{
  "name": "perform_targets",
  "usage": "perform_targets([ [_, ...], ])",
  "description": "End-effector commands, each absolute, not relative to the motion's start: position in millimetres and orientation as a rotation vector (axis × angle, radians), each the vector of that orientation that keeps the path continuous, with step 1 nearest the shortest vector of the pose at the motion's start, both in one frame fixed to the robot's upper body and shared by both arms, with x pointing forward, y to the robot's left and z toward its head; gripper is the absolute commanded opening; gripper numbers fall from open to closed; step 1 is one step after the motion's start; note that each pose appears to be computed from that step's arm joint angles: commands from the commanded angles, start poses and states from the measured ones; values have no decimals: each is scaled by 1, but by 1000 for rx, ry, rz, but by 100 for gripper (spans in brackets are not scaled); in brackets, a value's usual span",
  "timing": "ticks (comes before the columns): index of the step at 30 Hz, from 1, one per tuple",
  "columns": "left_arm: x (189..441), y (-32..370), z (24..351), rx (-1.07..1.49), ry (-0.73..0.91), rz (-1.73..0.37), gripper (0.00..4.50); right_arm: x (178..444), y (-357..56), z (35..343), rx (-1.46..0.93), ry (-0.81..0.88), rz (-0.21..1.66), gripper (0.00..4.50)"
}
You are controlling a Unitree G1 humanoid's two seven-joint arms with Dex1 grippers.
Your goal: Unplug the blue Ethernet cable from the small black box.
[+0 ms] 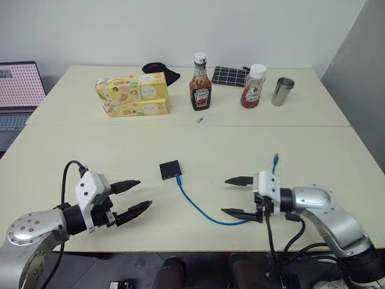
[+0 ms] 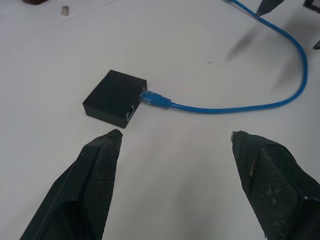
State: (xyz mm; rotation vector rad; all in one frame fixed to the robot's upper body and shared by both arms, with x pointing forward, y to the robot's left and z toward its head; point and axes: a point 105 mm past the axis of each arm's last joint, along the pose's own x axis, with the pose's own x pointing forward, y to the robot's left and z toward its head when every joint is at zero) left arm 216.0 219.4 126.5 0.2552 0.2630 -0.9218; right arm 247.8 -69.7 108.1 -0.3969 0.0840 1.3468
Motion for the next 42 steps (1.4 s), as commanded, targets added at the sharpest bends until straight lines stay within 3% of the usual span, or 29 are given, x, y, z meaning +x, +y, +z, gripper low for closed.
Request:
perform_targets([
  [1,207,230,134,298,286,-1002,373,250,-46,96,-411,83,1374,395],
  [5,206,235,137,327,307,-1052,373,260,-16,80,-423,103,1358,395],
  [11,213,237,136,353,304,-1058,373,276,-3,55,-468,235,1270,395],
  [23,218,236,129,368,284,-1058,376,280,-10,51,-546,320,1200,147],
  [30,222,233,124,382,271,-1067,376,305,-36,56,-593,354,1076,7],
  [37,223,222,121,365,256,-1096,376,324,-105,71,-697,381,956,7],
  [42,222,210,121,336,243,-1127,376,310,-155,77,-749,463,951,7],
])
